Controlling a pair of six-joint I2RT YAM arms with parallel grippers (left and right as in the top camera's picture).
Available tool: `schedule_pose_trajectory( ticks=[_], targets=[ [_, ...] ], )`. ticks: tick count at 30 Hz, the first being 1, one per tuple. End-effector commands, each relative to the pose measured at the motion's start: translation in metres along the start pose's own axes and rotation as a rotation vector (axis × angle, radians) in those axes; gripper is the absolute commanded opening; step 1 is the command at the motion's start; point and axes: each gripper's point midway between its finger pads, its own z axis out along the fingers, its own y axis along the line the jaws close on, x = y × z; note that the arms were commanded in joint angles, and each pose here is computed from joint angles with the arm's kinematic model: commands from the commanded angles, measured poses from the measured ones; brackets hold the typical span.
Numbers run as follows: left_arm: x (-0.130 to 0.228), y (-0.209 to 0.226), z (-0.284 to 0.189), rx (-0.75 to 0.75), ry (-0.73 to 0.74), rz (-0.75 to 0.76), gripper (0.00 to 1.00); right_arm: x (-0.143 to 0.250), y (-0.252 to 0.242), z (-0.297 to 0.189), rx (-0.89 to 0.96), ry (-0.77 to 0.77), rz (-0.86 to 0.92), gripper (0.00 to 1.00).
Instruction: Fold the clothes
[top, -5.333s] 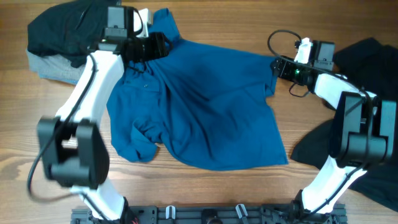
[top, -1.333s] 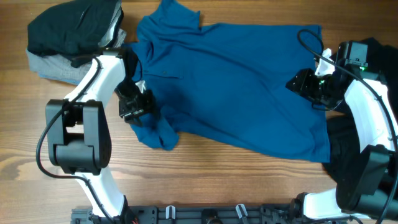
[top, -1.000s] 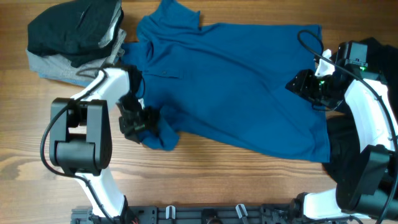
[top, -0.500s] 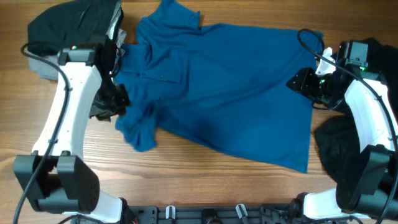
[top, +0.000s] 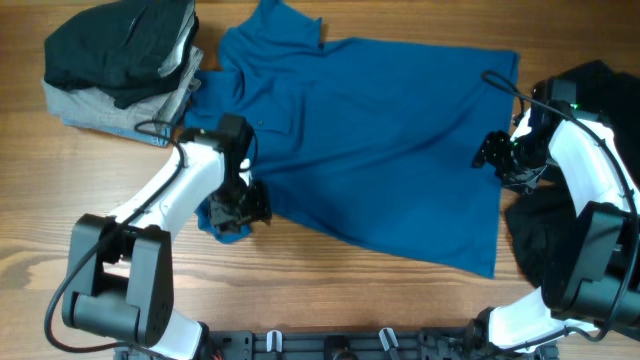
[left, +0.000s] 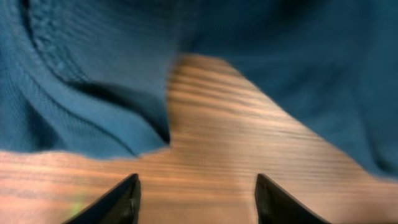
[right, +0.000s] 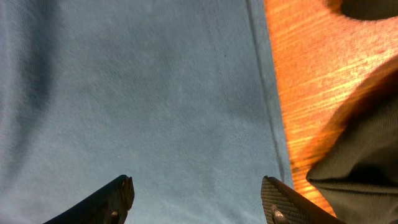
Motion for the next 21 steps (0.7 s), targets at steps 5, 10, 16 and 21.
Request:
schedule_pose_trajectory(
  ticks=[5,10,16,21],
  targets=[
    [-0.013,0.045,0.032,-0.151,-0.11,-0.157,0.54,0.0,0.002,0.002,-0.018,0.011,0.016,0.71],
    [0.014,0.054,0.013,-0.225,0.011,-0.159,0.04,-0.002,-0.001,0.002,0.0,0.002,0.014,0.71],
    [0.025,0.074,-0.068,-0.427,0.01,-0.133,0.04,0.002,-0.018,0.004,0.096,0.006,0.022,0.65],
    [0.024,0.092,-0.075,-0.45,0.013,-0.218,0.04,0.031,-0.037,0.023,0.14,0.086,0.142,0.32]
  ],
)
